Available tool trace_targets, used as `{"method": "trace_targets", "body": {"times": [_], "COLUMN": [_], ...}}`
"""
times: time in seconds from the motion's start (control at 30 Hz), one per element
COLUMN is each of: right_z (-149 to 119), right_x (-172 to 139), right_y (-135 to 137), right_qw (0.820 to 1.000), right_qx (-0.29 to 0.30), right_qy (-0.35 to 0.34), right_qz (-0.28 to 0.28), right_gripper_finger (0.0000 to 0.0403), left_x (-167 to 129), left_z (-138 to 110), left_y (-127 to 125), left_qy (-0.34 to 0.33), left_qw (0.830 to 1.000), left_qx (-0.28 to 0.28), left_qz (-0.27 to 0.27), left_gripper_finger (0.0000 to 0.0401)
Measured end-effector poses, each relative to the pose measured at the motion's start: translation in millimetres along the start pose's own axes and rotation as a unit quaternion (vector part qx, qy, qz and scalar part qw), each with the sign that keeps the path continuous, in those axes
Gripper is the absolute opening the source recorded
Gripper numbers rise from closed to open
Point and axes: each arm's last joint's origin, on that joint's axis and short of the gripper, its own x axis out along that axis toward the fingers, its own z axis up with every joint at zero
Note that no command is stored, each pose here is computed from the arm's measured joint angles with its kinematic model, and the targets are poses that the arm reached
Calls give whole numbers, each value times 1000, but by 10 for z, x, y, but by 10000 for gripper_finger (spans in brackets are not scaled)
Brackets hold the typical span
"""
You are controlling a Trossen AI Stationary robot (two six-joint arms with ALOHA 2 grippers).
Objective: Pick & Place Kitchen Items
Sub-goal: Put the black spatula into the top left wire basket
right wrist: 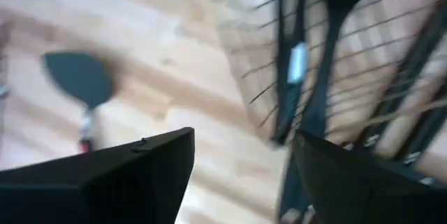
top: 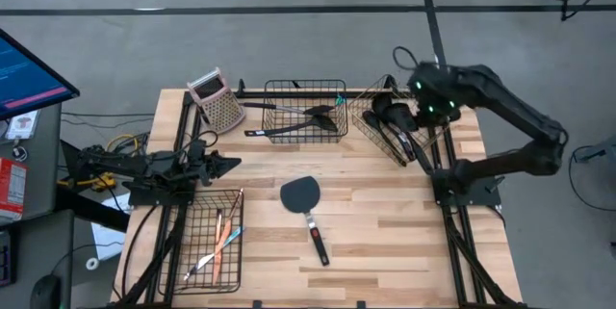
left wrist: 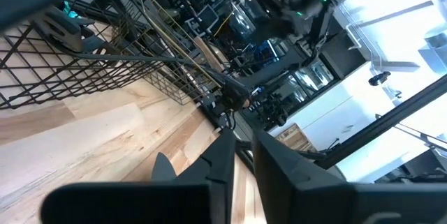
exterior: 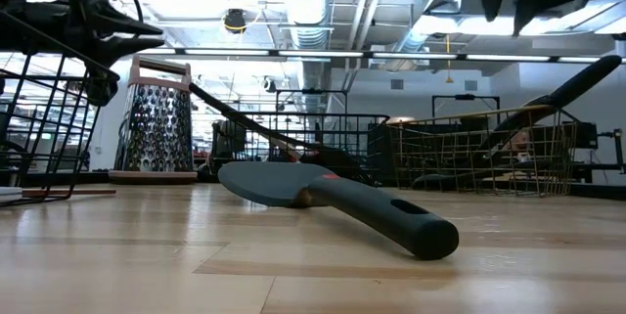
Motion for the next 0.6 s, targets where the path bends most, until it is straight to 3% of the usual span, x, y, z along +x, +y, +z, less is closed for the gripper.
{"method": "trace_targets", "body": {"times": [0.2, 0.4, 0.6], "right_z": [-567, -1141, -1645], "right_x": [5, 310, 617], "right_y": [331, 791, 1333], "right_qw": [1000, 999, 994], "right_qx": [-10, -33, -55], "right_qy": [-13, -3, 13], "right_qz": [25, 32, 93], "right_gripper_finger": [239, 240, 240], "left_x": [0, 0, 0], "left_z": [0, -2, -2], "left_y": [-1, -3, -3], "left_qy": [0, 4, 4], "left_qw": [1000, 1000, 1000], "left_qx": [0, 0, 0], "left_qz": [0, -3, -3], "left_gripper_finger": [69, 90, 100]}}
